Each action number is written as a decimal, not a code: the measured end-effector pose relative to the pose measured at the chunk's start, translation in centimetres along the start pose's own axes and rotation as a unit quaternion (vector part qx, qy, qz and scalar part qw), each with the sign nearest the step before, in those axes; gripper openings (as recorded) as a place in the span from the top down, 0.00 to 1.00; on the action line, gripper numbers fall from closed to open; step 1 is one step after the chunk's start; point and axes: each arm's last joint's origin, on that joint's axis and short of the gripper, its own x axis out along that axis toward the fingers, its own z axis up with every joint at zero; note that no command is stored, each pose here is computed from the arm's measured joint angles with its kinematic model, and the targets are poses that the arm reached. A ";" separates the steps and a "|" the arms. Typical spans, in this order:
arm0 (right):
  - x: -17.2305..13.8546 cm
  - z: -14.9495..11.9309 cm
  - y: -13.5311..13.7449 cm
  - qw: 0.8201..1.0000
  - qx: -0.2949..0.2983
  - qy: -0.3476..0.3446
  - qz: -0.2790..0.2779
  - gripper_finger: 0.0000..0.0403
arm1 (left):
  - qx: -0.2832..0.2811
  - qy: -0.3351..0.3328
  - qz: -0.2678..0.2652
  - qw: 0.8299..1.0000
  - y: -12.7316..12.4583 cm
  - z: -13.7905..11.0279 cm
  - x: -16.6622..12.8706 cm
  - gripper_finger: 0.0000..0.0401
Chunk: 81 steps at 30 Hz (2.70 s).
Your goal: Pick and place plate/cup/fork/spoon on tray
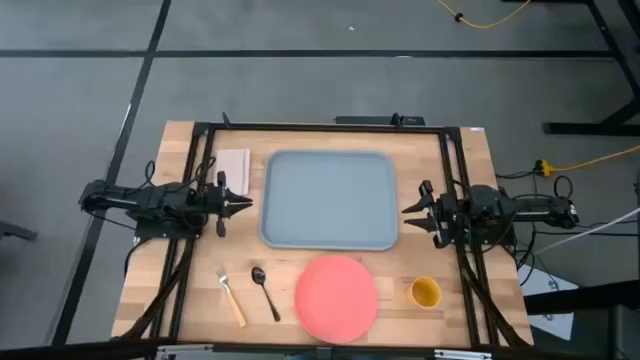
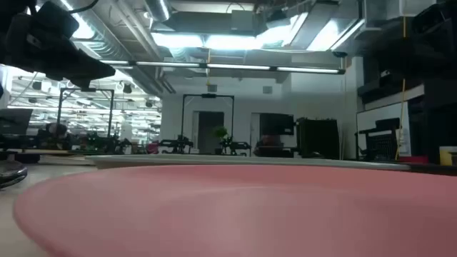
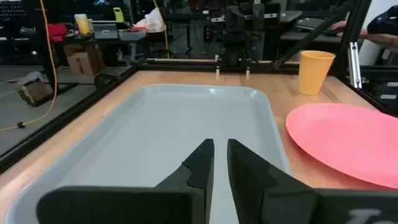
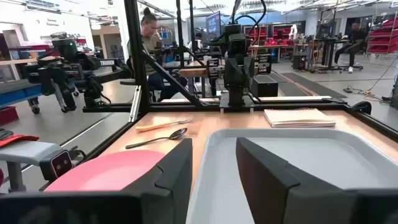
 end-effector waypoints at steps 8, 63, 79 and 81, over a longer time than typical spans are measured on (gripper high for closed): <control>0.0 0.0 0.0 1.000 0.000 0.000 0.000 0.68 | 0.000 0.000 0.000 1.000 0.0 0.0 0.0 0.90; -2.2 6.0 1.4 0.926 0.152 -0.300 0.168 0.68 | -0.073 -0.211 -0.170 0.960 -1.0 4.3 -0.7 0.90; 4.3 14.8 5.8 0.914 0.142 -0.055 0.375 0.68 | 0.055 -0.221 -0.258 0.939 -4.3 4.3 1.8 0.90; 5.9 16.1 6.4 0.921 0.173 0.045 0.347 0.68 | 0.052 -0.218 -0.258 0.940 -4.3 4.2 1.8 0.90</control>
